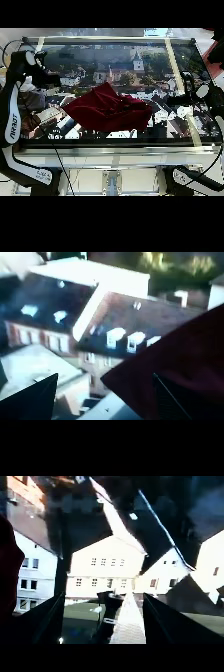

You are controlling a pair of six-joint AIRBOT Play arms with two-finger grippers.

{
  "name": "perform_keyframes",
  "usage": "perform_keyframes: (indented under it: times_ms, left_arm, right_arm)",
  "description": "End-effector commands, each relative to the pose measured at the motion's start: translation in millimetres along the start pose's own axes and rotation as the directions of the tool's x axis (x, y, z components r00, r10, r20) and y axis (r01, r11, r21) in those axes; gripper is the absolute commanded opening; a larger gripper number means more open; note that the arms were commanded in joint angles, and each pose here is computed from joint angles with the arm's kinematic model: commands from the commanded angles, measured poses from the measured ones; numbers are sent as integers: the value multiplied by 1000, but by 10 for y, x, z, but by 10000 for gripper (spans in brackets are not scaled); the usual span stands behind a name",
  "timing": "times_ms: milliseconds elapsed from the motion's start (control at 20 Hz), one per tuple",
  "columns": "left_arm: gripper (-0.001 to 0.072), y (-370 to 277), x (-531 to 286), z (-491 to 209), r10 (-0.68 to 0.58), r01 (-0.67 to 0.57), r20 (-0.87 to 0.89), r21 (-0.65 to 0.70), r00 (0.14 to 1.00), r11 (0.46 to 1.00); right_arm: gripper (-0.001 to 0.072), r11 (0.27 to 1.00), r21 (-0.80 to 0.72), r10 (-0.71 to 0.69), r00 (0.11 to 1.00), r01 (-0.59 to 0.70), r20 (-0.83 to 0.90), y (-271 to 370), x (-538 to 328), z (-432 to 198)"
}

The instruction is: Fold the shirts.

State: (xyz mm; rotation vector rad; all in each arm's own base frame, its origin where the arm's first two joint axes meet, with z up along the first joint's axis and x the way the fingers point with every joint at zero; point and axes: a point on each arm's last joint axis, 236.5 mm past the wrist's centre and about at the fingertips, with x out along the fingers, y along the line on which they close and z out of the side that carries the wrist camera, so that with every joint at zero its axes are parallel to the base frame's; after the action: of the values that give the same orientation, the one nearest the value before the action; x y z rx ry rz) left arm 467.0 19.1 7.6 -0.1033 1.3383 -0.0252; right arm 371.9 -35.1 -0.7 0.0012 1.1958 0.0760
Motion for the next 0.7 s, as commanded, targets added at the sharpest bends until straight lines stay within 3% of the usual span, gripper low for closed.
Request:
perform_keyframes:
  times_ms: [0,200,350,500,650]
  left_arm:
    - [648,162,285,-454,-177,174,-11,-119,984,978]
    - [648,53,382,-864,-397,412,110,-255,911,875]
    - [649,59,523,-973,-412,432,128,-307,902,848]
    - [649,-53,458,-758,-457,512,232,-343,858,787]
    - [649,-26,471,-753,-446,504,235,-375,864,778]
  right_arm:
    - [546,994,102,40,998,-34,-51,11,-28,-179]
    - [548,937,282,235,969,-206,-74,429,182,-699]
    - [548,826,413,417,909,-383,9,961,413,-861]
    - [548,786,442,423,897,-432,124,1105,532,-730]
    - [548,794,422,416,898,-437,145,1180,543,-664]
